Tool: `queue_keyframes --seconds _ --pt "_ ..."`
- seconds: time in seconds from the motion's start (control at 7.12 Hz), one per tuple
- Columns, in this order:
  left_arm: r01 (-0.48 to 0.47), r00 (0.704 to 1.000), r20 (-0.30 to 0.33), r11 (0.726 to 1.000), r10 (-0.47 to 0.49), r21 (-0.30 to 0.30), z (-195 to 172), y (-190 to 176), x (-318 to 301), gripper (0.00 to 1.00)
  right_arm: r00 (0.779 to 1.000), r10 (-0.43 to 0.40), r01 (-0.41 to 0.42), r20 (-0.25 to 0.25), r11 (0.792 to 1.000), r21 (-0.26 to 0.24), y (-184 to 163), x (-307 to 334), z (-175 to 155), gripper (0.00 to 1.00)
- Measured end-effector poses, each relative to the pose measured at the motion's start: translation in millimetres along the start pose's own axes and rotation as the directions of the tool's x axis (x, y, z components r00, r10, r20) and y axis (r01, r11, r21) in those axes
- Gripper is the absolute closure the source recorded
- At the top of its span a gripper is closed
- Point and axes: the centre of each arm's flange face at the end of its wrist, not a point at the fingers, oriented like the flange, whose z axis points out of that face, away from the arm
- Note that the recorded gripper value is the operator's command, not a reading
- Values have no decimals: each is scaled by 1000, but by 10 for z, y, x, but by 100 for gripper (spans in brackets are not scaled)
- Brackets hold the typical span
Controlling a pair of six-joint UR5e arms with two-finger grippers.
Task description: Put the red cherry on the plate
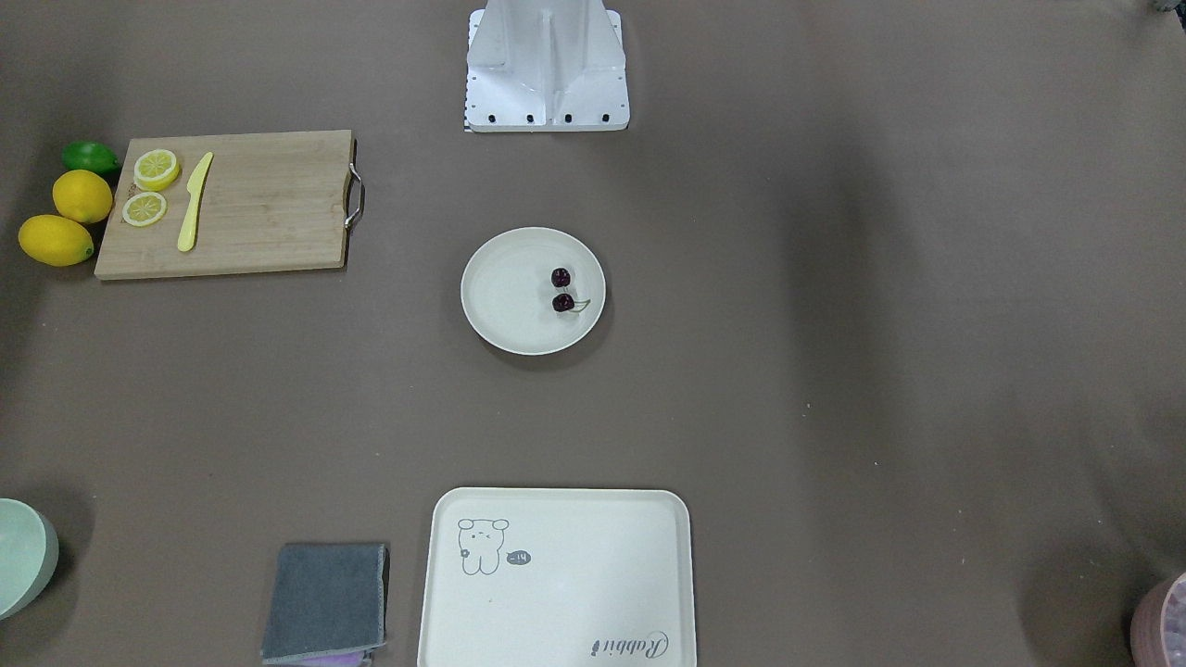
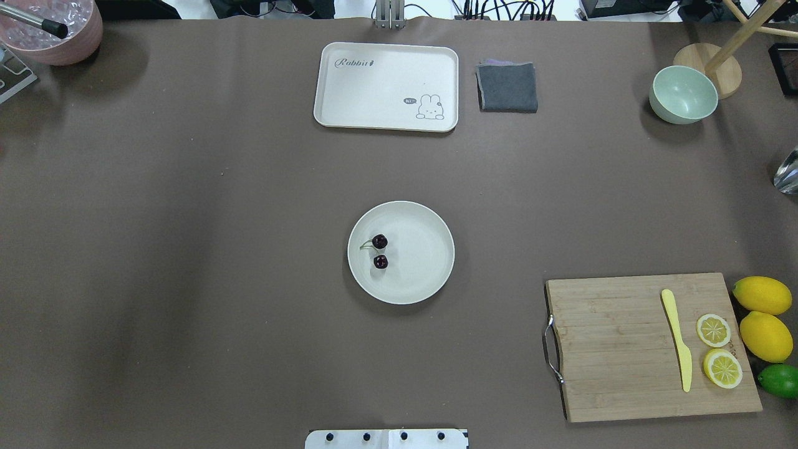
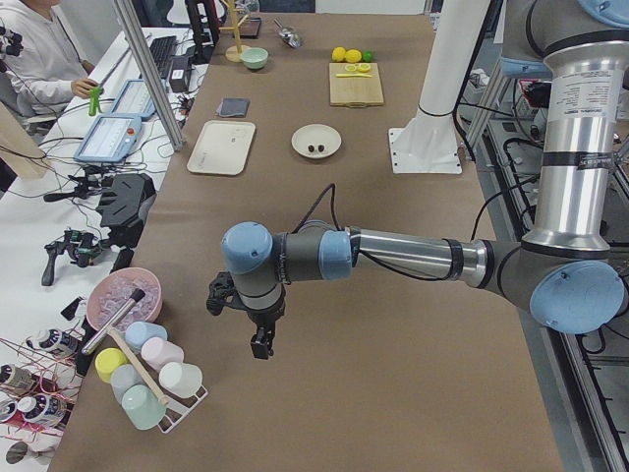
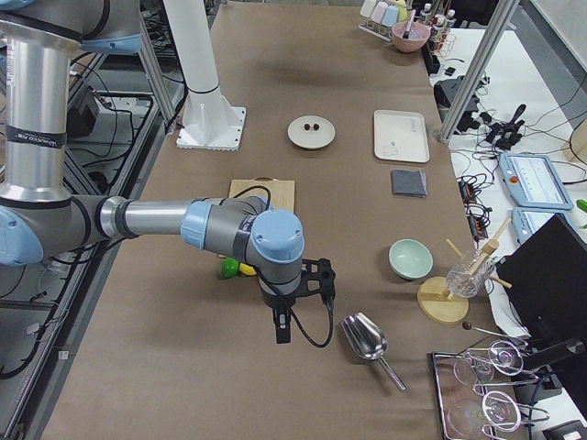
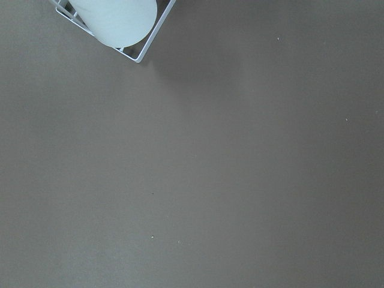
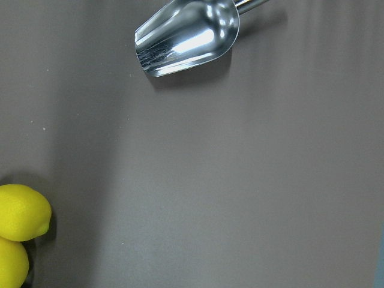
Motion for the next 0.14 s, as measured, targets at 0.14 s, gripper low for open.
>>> queue_keyframes --seconds 0.14 --pt "0 1000 0 1000 0 0 0 -1 2 2 1000 0 0 -1 1000 -1 3 2 1 0"
